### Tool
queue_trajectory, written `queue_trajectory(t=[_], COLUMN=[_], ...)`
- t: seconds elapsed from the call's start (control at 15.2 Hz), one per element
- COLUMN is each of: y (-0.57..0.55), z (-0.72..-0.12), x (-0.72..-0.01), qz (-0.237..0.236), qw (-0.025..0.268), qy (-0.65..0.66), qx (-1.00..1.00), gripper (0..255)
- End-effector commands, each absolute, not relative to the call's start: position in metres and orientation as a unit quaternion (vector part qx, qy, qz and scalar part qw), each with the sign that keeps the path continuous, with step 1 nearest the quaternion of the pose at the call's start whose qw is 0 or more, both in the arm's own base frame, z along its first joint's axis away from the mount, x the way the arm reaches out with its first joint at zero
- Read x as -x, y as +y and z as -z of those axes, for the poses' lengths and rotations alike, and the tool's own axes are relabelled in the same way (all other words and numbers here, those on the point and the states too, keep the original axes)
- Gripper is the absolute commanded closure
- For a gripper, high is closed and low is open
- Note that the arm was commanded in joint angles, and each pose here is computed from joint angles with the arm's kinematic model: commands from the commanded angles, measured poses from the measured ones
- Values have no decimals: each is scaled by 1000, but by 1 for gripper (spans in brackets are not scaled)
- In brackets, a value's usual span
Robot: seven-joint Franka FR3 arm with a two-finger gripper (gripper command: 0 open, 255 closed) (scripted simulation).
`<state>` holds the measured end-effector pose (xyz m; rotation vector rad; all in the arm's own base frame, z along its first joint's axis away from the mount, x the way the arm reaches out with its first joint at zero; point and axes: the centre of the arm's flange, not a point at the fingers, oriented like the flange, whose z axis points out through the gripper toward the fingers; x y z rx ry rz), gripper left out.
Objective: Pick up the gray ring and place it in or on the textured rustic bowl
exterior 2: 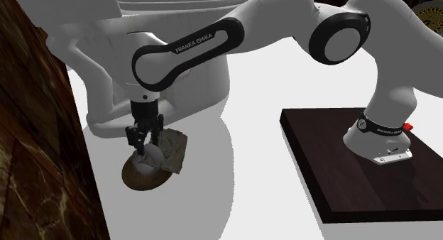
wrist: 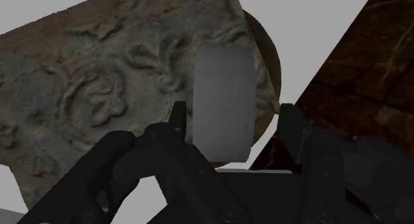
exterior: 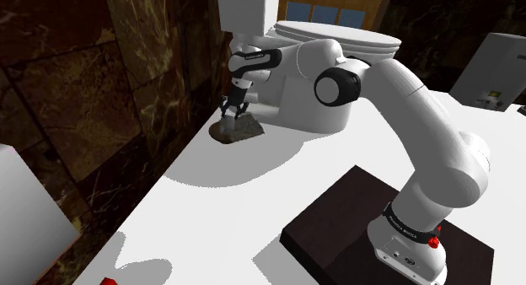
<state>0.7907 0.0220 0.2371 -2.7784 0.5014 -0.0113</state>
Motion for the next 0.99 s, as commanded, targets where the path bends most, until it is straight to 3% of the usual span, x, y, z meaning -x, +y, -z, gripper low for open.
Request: queue_trajectory(t=[0.0, 0.26, 0.53, 0.92], y=[22, 22, 7, 7], z=[-237, -237, -285, -285], x=[-791, -791, -788, -788], qz=[4, 4, 4, 4], qw=[159, 159, 159, 159], qy=[175, 175, 175, 175], qx=[972, 972, 972, 972], gripper=[0, 0, 0, 0])
